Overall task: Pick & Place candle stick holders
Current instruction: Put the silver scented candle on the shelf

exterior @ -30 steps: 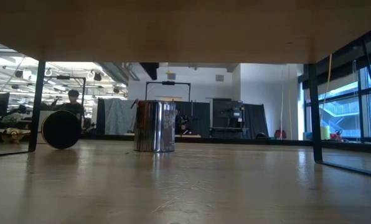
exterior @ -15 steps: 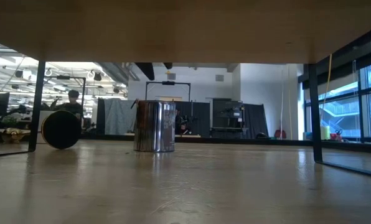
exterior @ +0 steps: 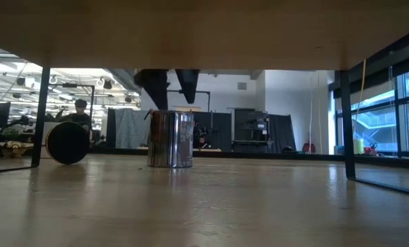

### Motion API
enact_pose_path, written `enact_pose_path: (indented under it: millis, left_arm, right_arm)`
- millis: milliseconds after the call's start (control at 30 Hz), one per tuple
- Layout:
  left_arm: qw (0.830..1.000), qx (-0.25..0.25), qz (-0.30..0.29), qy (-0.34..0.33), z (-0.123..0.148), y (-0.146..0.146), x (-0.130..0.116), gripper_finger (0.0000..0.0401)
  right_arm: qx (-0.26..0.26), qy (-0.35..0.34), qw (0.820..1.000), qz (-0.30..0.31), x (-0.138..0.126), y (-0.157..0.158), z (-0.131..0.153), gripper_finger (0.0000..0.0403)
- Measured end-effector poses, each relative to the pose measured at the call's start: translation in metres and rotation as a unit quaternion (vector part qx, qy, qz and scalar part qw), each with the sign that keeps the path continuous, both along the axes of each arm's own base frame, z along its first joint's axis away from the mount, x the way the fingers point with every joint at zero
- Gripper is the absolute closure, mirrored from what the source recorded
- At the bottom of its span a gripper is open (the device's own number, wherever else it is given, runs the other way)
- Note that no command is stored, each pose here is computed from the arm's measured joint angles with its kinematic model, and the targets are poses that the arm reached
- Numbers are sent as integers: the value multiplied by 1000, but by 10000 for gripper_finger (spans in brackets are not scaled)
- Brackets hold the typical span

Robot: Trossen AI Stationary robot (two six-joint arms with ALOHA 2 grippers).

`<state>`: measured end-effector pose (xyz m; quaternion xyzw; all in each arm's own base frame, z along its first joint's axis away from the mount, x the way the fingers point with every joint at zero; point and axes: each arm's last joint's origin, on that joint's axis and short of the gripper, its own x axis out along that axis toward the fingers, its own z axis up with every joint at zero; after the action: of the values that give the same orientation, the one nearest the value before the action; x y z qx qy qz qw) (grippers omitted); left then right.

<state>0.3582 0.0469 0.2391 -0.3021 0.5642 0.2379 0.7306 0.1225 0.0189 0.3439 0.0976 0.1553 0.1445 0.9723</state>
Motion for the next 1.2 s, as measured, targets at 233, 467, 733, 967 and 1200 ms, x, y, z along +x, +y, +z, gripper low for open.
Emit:
enact_pose_path:
  millis: [233, 467, 733, 967, 1200]
  left_arm:
    - [999, -22, 22, -15, -3, 1, 5, 11]
    - [999, -4, 28, 16, -5, 1, -1, 11]
    - [1000, 8, 2, 26, -5, -3, -2, 11]
    - [1000, 13, -1, 26, -5, -8, -1, 11]
    - [999, 33, -4, 29, -5, -16, -1, 12]
  right_arm:
    - [0, -5, 1000, -3, -2, -3, 1, 65]
    - [-2, -11, 1000, -9, -2, -6, 2, 65]
    - [-1, -17, 1000, -10, -1, -8, 3, 65]
    - [0, -22, 1000, -10, -1, -8, 4, 65]
    - [-4, -25, 1000, -9, 2, -8, 4, 65]
